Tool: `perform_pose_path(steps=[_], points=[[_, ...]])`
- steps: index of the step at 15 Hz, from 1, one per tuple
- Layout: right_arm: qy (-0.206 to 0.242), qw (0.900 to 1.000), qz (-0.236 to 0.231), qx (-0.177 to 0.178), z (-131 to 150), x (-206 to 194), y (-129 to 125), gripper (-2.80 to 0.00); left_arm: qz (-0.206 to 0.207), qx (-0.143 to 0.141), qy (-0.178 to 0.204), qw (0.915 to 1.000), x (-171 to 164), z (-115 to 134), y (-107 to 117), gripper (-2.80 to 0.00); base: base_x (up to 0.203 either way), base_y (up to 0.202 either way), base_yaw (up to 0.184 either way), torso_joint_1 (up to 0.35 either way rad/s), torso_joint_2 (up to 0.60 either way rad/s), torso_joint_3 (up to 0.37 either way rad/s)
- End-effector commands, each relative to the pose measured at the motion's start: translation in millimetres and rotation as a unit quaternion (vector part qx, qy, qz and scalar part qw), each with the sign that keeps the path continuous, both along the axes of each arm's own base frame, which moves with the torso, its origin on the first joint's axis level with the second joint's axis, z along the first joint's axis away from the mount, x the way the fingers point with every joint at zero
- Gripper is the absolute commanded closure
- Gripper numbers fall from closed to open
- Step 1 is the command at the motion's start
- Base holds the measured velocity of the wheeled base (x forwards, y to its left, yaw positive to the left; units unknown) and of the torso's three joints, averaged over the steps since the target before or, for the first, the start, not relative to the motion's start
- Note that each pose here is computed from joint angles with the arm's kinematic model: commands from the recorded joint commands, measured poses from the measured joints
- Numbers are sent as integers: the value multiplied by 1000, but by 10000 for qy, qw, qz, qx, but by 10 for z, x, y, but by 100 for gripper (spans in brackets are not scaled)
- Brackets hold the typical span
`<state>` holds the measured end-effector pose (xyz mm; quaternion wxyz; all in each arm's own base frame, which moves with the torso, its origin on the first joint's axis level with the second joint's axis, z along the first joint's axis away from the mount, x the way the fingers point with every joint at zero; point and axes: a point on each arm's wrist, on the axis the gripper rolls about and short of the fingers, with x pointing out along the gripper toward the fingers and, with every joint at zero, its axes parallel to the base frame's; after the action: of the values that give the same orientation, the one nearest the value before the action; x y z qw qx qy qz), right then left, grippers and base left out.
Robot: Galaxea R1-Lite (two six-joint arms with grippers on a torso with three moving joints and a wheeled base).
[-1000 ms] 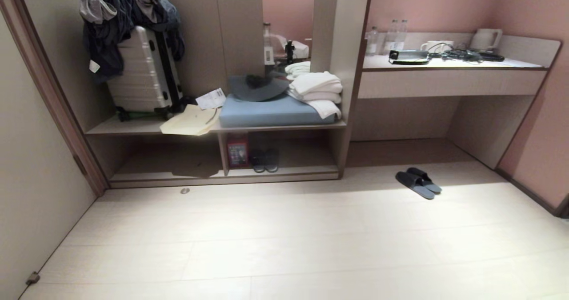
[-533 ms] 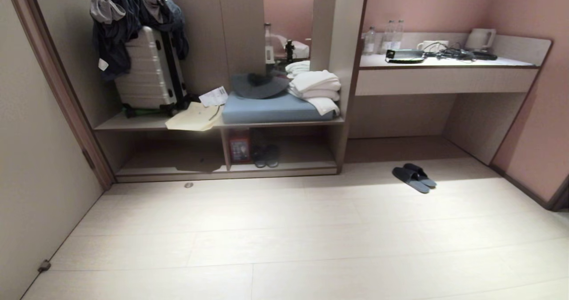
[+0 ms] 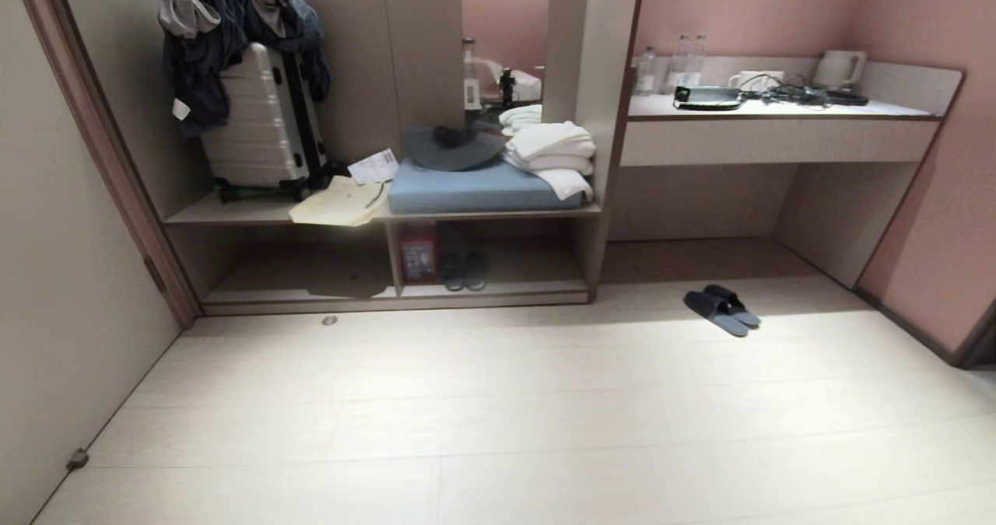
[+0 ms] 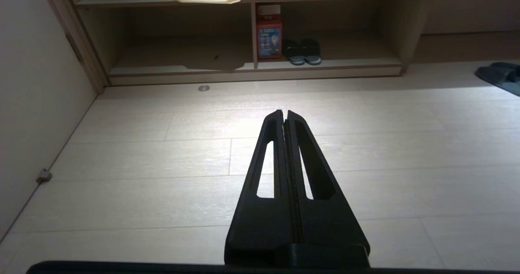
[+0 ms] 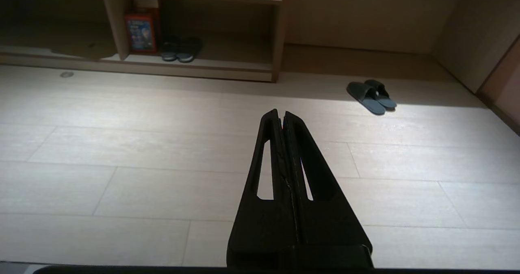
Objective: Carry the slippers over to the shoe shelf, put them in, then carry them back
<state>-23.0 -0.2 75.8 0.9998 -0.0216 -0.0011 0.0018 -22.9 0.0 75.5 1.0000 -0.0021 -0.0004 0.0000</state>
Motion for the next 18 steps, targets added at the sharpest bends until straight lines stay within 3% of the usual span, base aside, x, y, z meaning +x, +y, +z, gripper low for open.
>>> perform_pose_path(steps=[1,8,18], points=[[3,10000,5,-6,-1,0,0,0,0,6,4,10000,2,2,0,0,-199,-154,4,2,0,2],[3,10000,20,-22,-1,0,0,0,8,6,12,10000,1,-1,0,0,-155,-173,1,-2,3,3],[3,10000,28,-37,-1,0,1,0,8,6,12,10000,1,-1,0,0,0,0,0,0,0,0]])
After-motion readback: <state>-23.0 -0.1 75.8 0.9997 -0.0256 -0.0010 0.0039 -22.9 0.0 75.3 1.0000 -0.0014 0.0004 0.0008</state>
